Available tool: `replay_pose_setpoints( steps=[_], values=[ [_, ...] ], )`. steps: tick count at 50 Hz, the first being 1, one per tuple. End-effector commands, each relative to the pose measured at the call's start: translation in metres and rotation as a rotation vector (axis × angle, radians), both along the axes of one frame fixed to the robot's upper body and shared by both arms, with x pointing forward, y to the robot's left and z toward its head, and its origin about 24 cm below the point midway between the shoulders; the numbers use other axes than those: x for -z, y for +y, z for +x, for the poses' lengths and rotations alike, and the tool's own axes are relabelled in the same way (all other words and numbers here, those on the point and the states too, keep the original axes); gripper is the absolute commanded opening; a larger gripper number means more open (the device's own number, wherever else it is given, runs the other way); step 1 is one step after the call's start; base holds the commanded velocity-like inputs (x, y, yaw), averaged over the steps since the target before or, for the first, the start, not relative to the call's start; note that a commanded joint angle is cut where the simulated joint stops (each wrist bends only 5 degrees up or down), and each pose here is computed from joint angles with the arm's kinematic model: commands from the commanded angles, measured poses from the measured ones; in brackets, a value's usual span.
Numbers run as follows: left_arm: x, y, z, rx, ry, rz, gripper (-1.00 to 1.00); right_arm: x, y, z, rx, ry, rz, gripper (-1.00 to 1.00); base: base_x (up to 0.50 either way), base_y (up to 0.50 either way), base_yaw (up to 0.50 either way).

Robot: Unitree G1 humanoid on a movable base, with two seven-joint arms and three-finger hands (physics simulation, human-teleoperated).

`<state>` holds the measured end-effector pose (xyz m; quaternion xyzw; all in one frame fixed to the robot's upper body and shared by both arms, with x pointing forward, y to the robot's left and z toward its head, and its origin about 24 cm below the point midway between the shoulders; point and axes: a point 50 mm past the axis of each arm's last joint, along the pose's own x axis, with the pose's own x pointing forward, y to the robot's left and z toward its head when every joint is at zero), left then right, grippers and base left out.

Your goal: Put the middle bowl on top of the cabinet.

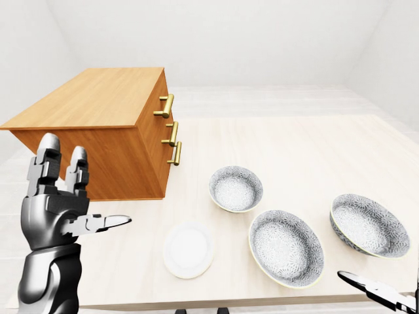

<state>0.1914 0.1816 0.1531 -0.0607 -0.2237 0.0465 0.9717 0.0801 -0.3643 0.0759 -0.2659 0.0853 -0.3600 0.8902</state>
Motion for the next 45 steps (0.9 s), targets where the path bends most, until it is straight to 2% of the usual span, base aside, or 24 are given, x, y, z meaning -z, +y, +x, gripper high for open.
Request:
replay_pose_setpoints(
  steps=[1,13,19,21,22,24,26,33,37,45],
  values=[
    [0.003,-0.001,0.001,0.005,0.014,0.002,1.0,-0.004,-0.003,-0.002,0.024,0.003,-0.023,1.0,0.0,0.0,0.0],
    [0.003,-0.001,0.001,0.005,0.014,0.002,1.0,-0.004,-0.003,-0.002,0.024,0.003,-0.023,1.0,0.0,0.0,0.0],
    [0.006,-0.003,0.003,0.015,0.03,0.002,1.0,-0.003,-0.014,-0.008,0.126,0.073,-0.114,1.0,0.0,0.0,0.0],
    [0.004,-0.002,0.002,0.014,0.018,-0.016,1.0,0.002,-0.022,-0.013,0.196,0.137,-0.164,1.0,0.0,0.0,0.0],
    [0.003,0.0,0.002,0.017,0.009,-0.038,1.0,0.011,-0.027,-0.016,0.24,0.209,-0.196,1.0,0.0,0.0,0.0],
    [0.003,0.002,0.003,0.003,0.01,-0.04,1.0,0.017,-0.032,-0.02,0.259,0.211,-0.162,1.0,0.0,0.0,0.0],
    [0.003,0.002,0.002,-0.012,0.009,-0.031,1.0,0.016,-0.036,-0.025,0.3,0.237,-0.209,1.0,0.0,0.0,0.0],
    [0.006,0.001,0.003,-0.009,0.025,-0.022,1.0,0.017,-0.042,-0.03,0.346,0.269,-0.247,1.0,0.0,0.0,0.0],
    [0.006,-0.001,0.003,-0.004,0.029,-0.014,1.0,0.02,-0.044,-0.033,0.393,0.325,-0.332,1.0,0.0,0.0,0.0],
    [0.007,-0.001,0.004,-0.004,0.037,-0.006,1.0,0.027,-0.041,-0.028,0.403,0.395,-0.447,1.0,0.0,0.0,0.0]
  ],
)
